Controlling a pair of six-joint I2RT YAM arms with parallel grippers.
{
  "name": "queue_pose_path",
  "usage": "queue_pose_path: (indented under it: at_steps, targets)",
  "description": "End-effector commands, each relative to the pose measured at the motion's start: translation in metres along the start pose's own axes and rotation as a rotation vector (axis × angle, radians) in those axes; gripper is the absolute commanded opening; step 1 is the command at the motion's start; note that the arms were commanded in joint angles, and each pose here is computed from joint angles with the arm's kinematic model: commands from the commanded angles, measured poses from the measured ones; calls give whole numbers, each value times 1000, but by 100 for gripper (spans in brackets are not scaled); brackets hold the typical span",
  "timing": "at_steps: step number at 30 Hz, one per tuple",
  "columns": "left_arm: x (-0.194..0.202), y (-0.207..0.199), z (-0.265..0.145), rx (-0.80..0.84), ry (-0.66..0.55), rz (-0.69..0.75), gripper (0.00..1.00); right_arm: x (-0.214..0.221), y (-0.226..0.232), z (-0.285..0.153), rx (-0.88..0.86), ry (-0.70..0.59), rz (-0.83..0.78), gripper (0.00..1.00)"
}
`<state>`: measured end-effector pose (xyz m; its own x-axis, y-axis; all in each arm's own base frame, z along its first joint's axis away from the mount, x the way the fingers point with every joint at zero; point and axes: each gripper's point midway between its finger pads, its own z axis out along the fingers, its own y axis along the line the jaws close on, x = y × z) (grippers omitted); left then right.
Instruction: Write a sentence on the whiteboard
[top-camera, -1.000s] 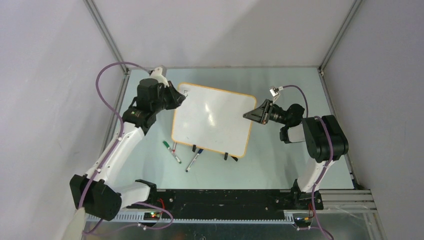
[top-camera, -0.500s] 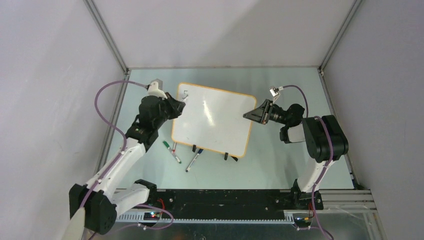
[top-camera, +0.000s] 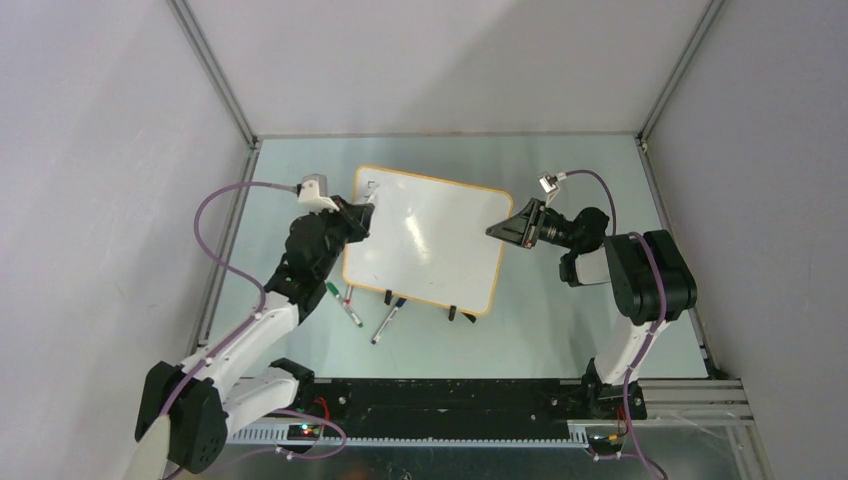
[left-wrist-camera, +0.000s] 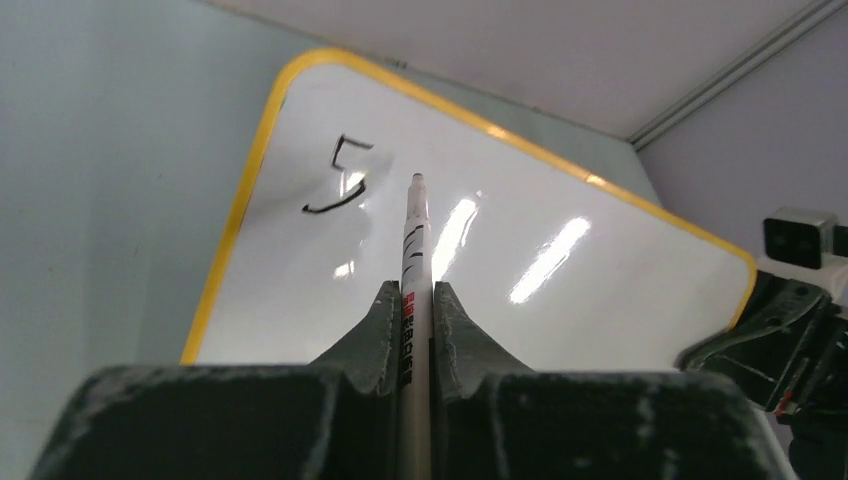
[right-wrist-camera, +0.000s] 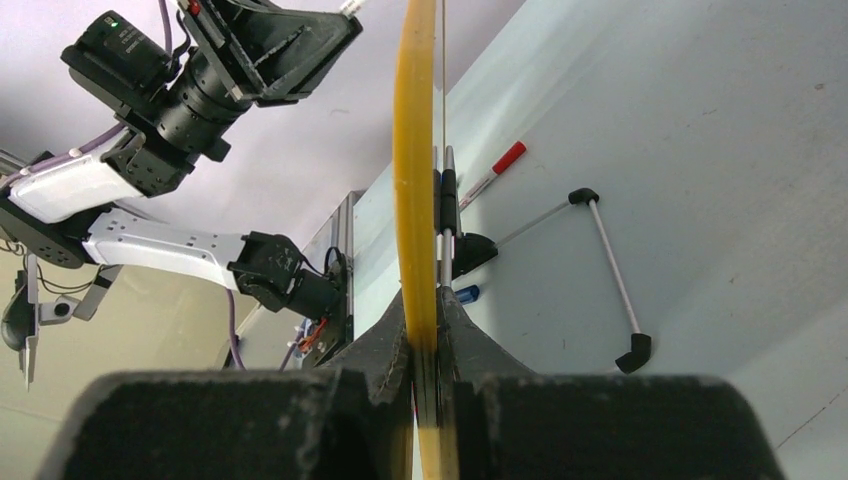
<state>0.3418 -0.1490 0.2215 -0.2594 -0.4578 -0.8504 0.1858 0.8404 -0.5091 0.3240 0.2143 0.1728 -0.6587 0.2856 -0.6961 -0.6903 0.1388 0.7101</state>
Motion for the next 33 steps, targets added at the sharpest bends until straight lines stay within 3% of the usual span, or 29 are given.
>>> queue_pose_path:
  at_steps: [1, 5, 12, 19, 33]
  targets:
    - [-29, -16, -5, 82, -145, 10, 0, -9, 19, 6, -64, 16, -26, 0]
    - [-31, -11, -12, 77, -178, 57, 0, -9, 20, 6, -67, 19, -29, 0]
    - [-29, -31, -16, 156, -98, 112, 0, -10, 23, 6, -71, 19, -35, 0]
    - [-18, -14, -7, 49, -21, 95, 0, -9, 22, 5, -69, 20, -32, 0]
    - [-12, -12, 2, 17, 34, 86, 0, -9, 21, 6, -69, 20, -30, 0]
